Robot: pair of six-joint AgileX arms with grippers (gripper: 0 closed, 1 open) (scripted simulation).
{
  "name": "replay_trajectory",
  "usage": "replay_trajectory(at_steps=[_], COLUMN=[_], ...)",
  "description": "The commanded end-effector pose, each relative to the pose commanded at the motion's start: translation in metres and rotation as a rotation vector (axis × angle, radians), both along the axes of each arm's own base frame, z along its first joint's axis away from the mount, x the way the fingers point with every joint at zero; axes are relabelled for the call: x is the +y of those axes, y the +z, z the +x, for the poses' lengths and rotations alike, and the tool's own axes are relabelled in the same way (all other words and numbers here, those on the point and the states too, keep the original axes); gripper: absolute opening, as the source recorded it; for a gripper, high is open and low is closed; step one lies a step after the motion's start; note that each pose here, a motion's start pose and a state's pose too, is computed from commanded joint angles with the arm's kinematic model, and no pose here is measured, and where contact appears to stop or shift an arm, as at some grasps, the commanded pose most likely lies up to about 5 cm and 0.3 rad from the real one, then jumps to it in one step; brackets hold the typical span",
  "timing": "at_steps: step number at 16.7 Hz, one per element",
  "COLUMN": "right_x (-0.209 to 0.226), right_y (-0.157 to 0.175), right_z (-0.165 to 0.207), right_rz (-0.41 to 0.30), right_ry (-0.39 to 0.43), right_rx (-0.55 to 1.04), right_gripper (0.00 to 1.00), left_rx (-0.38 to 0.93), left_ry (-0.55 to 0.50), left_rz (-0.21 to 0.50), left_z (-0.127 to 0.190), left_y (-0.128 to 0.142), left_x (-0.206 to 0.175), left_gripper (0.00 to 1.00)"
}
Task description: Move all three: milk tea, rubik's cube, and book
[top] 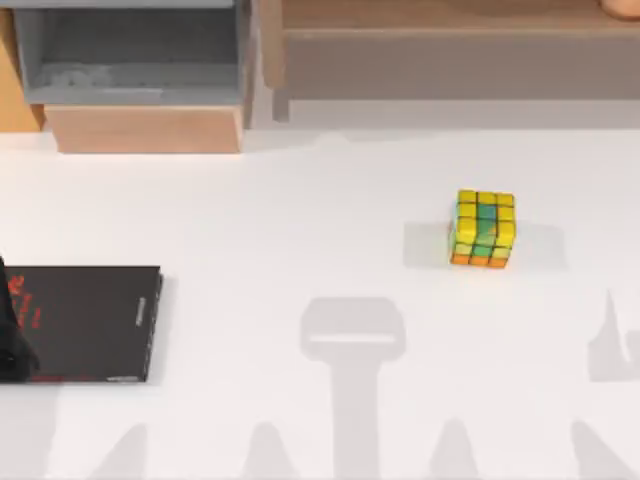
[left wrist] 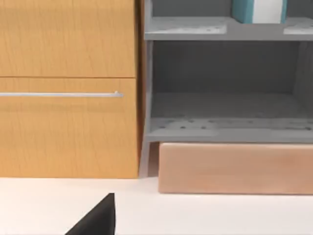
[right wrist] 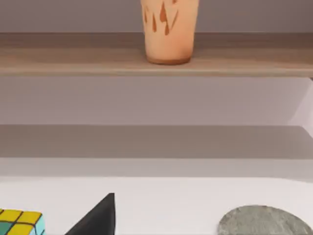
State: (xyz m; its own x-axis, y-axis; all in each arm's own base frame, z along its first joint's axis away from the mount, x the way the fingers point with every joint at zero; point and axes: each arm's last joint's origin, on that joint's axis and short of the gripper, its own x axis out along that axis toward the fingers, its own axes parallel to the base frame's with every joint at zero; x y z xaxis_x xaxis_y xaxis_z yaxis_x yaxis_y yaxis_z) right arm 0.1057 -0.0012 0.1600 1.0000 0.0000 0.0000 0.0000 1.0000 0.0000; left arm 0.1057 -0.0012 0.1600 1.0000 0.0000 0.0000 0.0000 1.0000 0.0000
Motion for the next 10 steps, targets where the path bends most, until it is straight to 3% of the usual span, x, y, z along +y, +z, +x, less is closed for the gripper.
replay_trajectory(at_steps=[4, 10], right_x=[0.000, 0.000], right_y=[0.008, 0.071], right_z=[0.001, 0.024], right_rz=[-0.001, -0.007], right_ry=[-0.002, -0.023], right_rx=[-0.014, -0.080], right_gripper=[1.00, 1.00], left_rx=[0.000, 0.000], left_ry=[0.000, 0.000], left_rz=[0.000, 0.000], left_z=[0.000, 0.000], left_y=[0.000, 0.000], left_x=[0.000, 0.000], left_gripper=[1.00, 1.00])
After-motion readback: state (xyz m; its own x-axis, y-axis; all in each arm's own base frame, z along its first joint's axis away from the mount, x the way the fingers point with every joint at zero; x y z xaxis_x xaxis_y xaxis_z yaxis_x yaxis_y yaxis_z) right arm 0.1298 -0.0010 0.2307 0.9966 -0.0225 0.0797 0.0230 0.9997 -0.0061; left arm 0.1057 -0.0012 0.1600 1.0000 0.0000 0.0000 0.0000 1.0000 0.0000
